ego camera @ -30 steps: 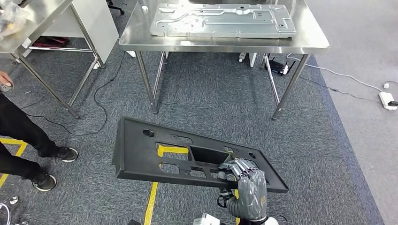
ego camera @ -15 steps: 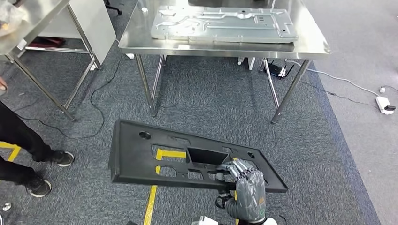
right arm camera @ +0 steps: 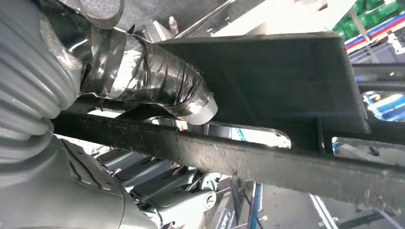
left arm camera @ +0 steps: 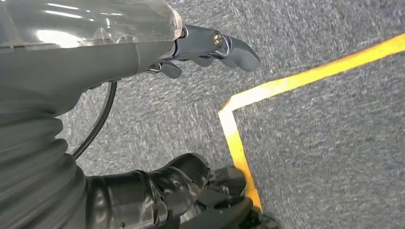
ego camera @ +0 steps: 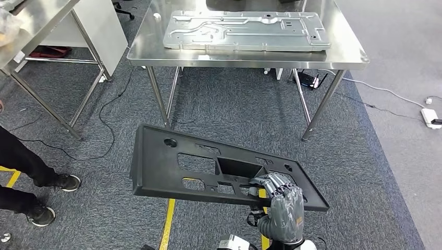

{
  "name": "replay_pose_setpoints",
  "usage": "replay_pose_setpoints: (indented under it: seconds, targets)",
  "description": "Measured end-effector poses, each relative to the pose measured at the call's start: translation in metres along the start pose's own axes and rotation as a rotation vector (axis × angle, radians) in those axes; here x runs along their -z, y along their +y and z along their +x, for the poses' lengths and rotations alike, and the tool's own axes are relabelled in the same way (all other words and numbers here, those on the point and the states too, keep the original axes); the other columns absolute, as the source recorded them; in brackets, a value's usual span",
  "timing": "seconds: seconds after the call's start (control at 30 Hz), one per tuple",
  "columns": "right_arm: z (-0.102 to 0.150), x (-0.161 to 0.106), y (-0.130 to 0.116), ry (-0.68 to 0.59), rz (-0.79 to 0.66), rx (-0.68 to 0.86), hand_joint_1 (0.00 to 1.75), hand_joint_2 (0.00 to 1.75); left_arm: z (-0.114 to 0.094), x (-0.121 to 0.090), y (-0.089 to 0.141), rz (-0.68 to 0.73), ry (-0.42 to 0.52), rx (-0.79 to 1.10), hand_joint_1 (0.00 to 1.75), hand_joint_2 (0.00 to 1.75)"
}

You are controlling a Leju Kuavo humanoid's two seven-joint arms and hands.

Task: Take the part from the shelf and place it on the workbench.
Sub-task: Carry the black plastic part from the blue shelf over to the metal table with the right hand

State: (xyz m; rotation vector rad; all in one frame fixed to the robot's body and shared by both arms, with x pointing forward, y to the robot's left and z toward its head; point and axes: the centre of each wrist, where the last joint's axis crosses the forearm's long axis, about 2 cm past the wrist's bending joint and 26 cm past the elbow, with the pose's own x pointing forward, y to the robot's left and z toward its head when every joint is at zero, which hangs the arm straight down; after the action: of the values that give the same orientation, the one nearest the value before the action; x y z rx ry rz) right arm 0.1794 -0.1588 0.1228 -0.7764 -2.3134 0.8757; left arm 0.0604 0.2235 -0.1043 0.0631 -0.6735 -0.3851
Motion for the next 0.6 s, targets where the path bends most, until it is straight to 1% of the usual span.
replay_pose_setpoints:
  seconds: [0.6]
  targets:
    - [-0.0039,0.0104,-0.0068,-0.021,-0.043,-0.045,1.75,1.75,-0.0016,-0.0009,-0.0005,-0.002,0.004,0.004,0.0,1.75]
